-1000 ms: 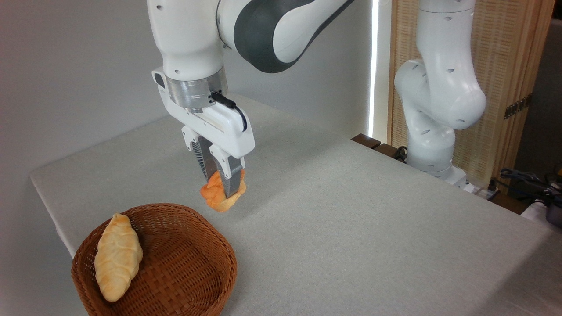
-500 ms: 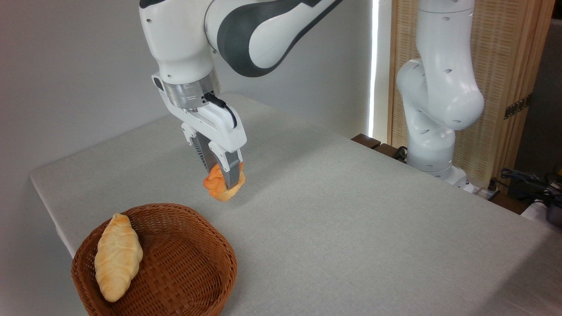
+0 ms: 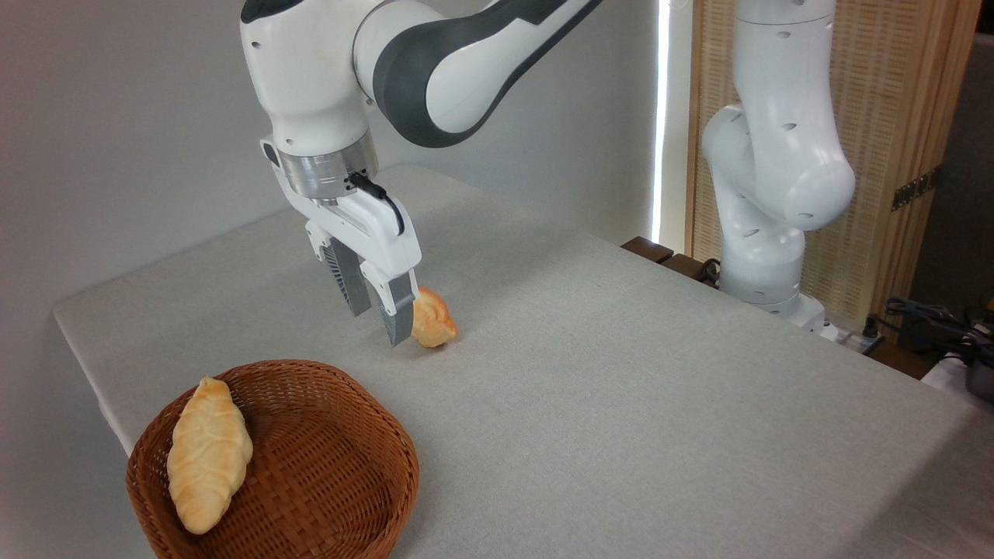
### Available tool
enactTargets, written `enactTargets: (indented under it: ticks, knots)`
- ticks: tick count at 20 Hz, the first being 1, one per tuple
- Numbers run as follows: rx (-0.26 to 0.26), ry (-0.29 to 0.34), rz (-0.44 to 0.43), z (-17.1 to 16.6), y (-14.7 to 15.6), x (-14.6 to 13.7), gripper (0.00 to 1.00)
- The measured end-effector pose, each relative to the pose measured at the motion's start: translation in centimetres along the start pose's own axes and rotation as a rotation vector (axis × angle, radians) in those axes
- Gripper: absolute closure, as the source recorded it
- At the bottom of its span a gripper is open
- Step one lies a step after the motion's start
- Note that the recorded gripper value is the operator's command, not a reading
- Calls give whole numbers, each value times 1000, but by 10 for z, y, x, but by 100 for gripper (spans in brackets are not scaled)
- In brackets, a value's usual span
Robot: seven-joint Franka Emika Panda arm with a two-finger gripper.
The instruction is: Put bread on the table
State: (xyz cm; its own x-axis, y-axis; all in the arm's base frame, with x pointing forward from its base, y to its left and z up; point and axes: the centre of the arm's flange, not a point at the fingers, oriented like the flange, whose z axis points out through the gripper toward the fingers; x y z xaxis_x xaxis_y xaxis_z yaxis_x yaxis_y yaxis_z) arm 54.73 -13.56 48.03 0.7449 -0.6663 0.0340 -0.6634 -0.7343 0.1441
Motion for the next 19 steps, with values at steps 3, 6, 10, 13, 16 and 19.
enactTargets:
  ticks: [3, 6, 10, 13, 16, 19]
  knots:
    - [5, 9, 0, -3, -1, 1, 0]
    - [19, 35, -6, -15, -5, 1, 0]
    - [47, 84, -14, -41, -12, 1, 0]
    - [84, 103, -17, -58, -19, -1, 0]
    - [110, 99, -32, -64, -32, -9, 0]
    - [149, 71, -27, -65, -38, -14, 0]
